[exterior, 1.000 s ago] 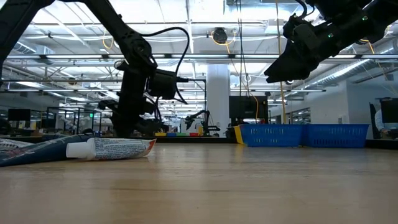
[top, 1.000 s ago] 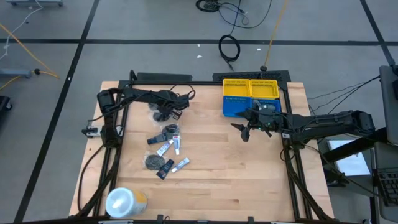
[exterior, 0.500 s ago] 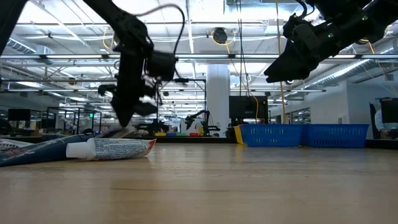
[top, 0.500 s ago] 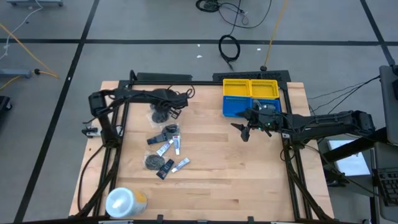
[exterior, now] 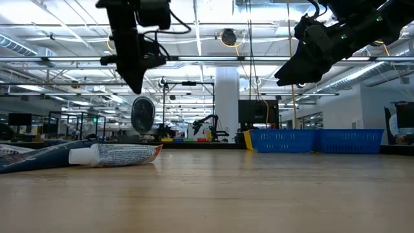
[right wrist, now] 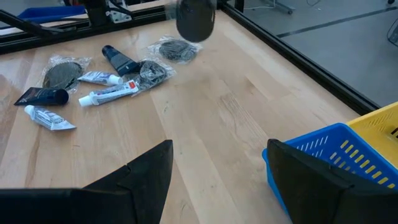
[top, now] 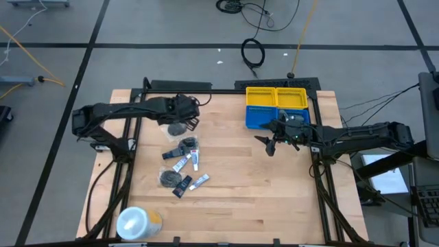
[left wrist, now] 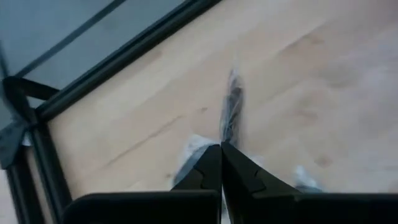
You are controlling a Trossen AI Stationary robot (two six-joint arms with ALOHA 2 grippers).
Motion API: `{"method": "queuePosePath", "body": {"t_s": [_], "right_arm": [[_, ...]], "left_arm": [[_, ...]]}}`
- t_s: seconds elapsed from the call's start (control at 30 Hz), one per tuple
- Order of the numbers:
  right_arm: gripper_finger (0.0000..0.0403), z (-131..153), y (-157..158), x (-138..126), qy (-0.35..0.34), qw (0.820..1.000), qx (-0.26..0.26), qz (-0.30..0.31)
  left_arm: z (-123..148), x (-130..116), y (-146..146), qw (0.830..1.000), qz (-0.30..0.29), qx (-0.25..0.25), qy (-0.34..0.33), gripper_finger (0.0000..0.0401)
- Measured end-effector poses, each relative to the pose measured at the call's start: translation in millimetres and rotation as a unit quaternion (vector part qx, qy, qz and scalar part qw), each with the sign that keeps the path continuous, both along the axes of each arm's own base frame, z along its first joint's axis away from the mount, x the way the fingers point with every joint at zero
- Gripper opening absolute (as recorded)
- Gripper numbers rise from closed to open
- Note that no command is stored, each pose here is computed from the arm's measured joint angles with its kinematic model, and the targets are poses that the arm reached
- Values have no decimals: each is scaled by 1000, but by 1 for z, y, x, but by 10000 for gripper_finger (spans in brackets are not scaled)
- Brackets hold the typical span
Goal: Pick & Place Travel size toiletries
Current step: Put the black hairbrush into the right yellow basket
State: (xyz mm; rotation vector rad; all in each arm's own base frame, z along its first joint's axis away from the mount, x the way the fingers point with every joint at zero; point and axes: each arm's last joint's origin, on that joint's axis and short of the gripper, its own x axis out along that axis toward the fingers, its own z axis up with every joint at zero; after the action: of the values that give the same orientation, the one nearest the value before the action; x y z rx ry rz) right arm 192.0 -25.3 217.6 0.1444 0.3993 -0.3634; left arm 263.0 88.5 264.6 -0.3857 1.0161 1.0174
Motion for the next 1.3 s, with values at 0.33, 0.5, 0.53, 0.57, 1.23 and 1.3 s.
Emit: {"method": "queuePosePath", "body": {"t_s": [0.33, 0.5, 0.53, 0.57, 1.23, 1.3], "right_arm": [[251, 6, 1, 5, -40, 999, 4, 31], [251, 6, 2, 11, -54, 997, 7, 53], [251, 5, 2, 12, -55, 997, 7, 54], [251, 5, 2, 13, -55, 997, 7, 54], [251, 14, 15, 26, -130, 984, -10, 125], [251, 16, 18, 26, -138, 981, -16, 134]], "left_arm": [[24, 19, -32, 981, -146, -17, -129, 0], [35, 35, -47, 948, -246, -16, -200, 0], [37, 38, -50, 940, -264, -14, -215, 0], [40, 41, -53, 931, -280, -15, -232, 0], [59, 57, -90, 853, -415, 30, -314, 0], [59, 57, -92, 850, -418, 32, -317, 0]]}}
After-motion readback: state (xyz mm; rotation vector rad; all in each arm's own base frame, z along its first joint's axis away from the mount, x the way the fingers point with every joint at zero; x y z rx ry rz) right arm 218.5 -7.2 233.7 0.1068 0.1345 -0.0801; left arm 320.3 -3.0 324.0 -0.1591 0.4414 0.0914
